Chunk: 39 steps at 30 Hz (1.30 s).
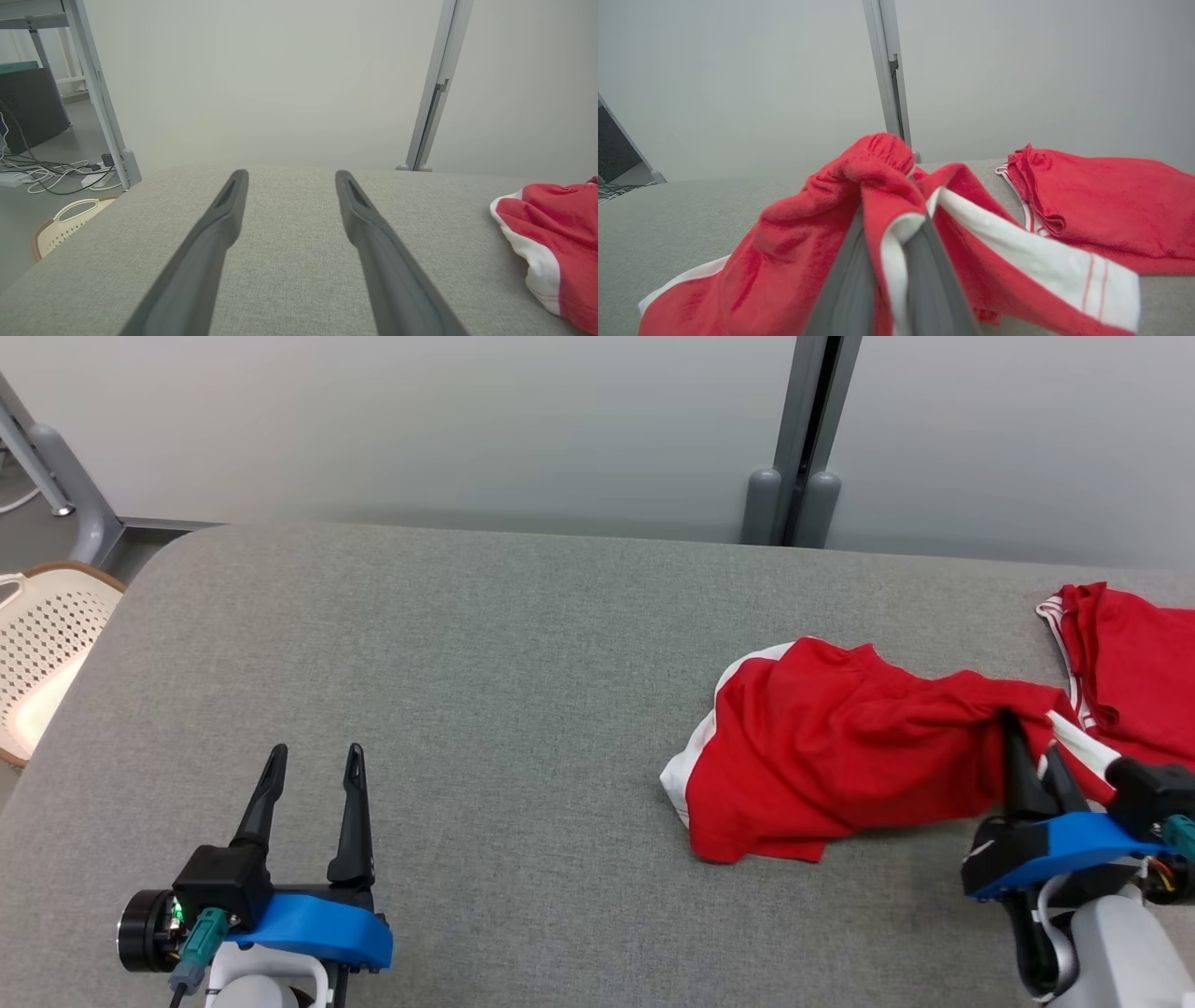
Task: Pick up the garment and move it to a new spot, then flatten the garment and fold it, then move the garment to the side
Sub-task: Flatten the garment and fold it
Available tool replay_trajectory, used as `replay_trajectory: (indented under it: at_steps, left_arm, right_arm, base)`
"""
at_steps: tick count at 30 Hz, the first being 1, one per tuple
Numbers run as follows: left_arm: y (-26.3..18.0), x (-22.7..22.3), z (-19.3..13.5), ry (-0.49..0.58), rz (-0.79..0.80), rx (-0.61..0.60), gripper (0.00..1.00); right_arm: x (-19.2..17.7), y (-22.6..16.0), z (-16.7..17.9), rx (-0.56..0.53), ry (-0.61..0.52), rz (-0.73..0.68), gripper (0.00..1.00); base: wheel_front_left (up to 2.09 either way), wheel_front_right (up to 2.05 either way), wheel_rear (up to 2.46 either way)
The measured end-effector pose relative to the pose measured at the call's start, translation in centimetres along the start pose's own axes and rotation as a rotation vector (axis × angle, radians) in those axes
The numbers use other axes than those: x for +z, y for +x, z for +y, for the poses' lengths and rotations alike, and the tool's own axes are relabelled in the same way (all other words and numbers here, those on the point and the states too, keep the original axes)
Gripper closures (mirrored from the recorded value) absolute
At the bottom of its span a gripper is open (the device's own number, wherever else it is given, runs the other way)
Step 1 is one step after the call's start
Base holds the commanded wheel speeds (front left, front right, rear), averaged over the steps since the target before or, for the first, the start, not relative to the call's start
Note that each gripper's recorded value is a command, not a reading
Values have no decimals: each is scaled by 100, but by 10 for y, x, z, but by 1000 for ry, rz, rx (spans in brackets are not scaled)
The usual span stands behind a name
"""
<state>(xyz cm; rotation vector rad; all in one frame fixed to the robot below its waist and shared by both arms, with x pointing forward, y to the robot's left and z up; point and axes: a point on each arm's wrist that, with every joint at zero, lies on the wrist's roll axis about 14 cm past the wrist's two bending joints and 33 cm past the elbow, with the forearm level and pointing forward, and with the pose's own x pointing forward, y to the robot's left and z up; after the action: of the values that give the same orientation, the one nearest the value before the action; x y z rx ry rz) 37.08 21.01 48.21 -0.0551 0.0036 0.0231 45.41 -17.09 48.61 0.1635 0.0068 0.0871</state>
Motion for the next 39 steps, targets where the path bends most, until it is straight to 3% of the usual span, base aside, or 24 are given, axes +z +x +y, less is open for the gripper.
replay_trajectory:
  at_steps: [10,20,26,27,30,39]
  left_arm:
    - [-12,7,8,-6,-20,27,0]
    - [-27,7,25,-16,-23,85,0]
    - [-32,5,31,-20,-17,106,0]
    - [-33,5,31,-21,-16,107,0]
    - [-33,4,30,-24,-14,107,0]
    - [-25,2,20,-36,-11,81,0]
  right_arm:
    - [7,-2,106,282,1,-27,100]
    - [-47,-46,214,624,-20,142,100]
    - [-80,-86,250,775,-17,259,100]
    - [-85,-91,252,787,-23,275,89]
    - [-90,-96,254,799,-21,293,0]
    - [-58,-72,241,729,3,187,0]
  base:
    - [0,0,0]
    - [0,0,0]
    - [0,0,0]
    - [0,0,0]
    - [0,0,0]
    - [0,0,0]
